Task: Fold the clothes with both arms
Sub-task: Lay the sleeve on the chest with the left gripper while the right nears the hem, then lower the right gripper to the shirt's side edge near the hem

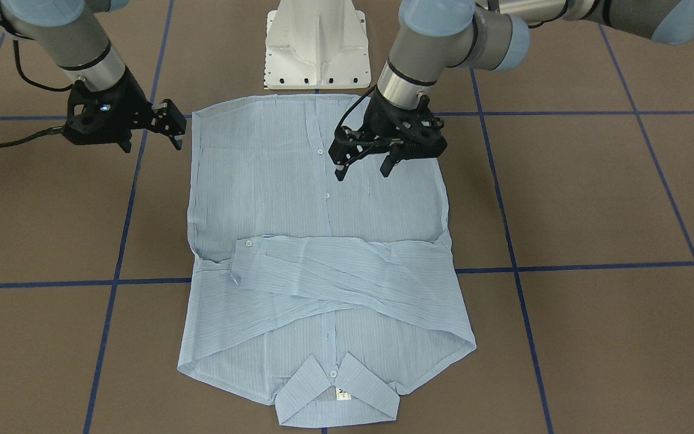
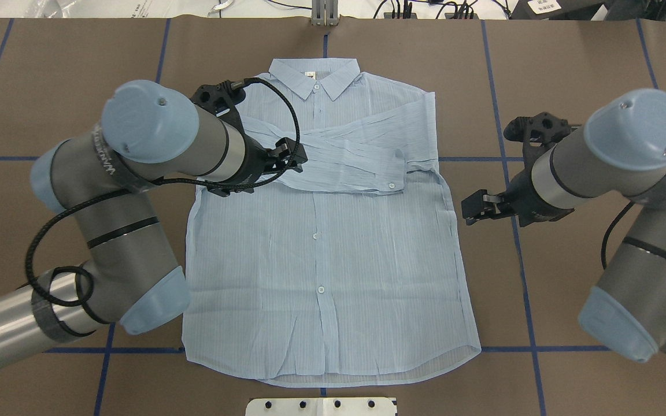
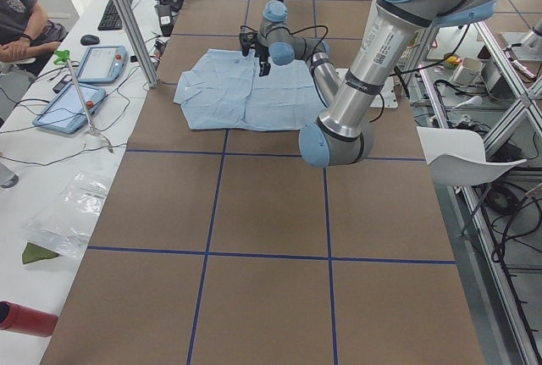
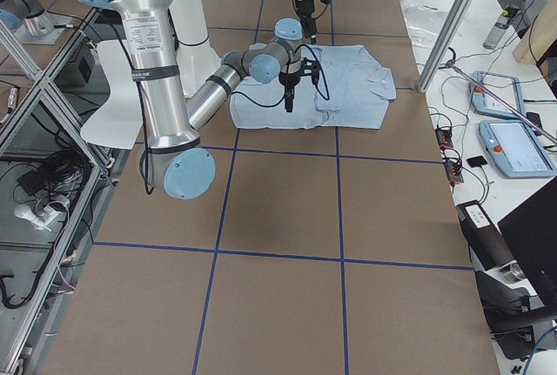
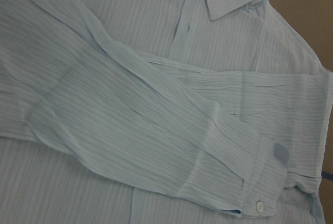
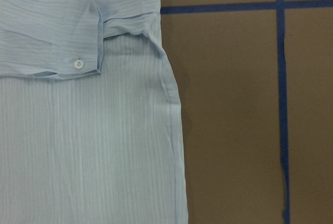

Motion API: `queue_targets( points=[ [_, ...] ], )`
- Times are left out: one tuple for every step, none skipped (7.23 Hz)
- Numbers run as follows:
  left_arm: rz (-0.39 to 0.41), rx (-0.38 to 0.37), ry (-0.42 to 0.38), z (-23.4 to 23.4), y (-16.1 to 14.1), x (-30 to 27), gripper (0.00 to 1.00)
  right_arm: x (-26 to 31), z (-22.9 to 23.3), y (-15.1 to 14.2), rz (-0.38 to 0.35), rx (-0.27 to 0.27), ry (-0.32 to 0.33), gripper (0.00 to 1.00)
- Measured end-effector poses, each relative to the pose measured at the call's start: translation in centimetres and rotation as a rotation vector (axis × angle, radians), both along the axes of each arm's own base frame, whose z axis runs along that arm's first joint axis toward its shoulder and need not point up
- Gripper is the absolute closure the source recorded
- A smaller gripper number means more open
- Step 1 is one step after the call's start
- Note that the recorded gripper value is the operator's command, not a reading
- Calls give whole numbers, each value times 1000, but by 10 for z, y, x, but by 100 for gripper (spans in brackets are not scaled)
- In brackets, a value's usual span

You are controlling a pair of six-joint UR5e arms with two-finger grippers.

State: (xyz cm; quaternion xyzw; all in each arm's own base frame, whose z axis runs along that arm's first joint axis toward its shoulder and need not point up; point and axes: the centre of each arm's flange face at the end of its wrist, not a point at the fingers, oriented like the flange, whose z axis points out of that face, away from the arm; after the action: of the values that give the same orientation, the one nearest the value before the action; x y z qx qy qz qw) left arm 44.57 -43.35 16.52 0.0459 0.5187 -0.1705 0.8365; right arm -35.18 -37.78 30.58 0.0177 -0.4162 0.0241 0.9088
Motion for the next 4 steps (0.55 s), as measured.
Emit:
queue_targets(
  points=[
    [9,10,-22,6,13,-20,1,-24,2,34,-4,-14,3,0],
    [12,13,-32,10,21,-31,1,-34,10,65,-23,-28,18,0],
    [11,17,-35,11,24,-35,1,-38,26,88,-51,-44,46,0],
    [4,24,-38,11,26,-35,1,-44,42,103,-77,-58,78,0]
  ],
)
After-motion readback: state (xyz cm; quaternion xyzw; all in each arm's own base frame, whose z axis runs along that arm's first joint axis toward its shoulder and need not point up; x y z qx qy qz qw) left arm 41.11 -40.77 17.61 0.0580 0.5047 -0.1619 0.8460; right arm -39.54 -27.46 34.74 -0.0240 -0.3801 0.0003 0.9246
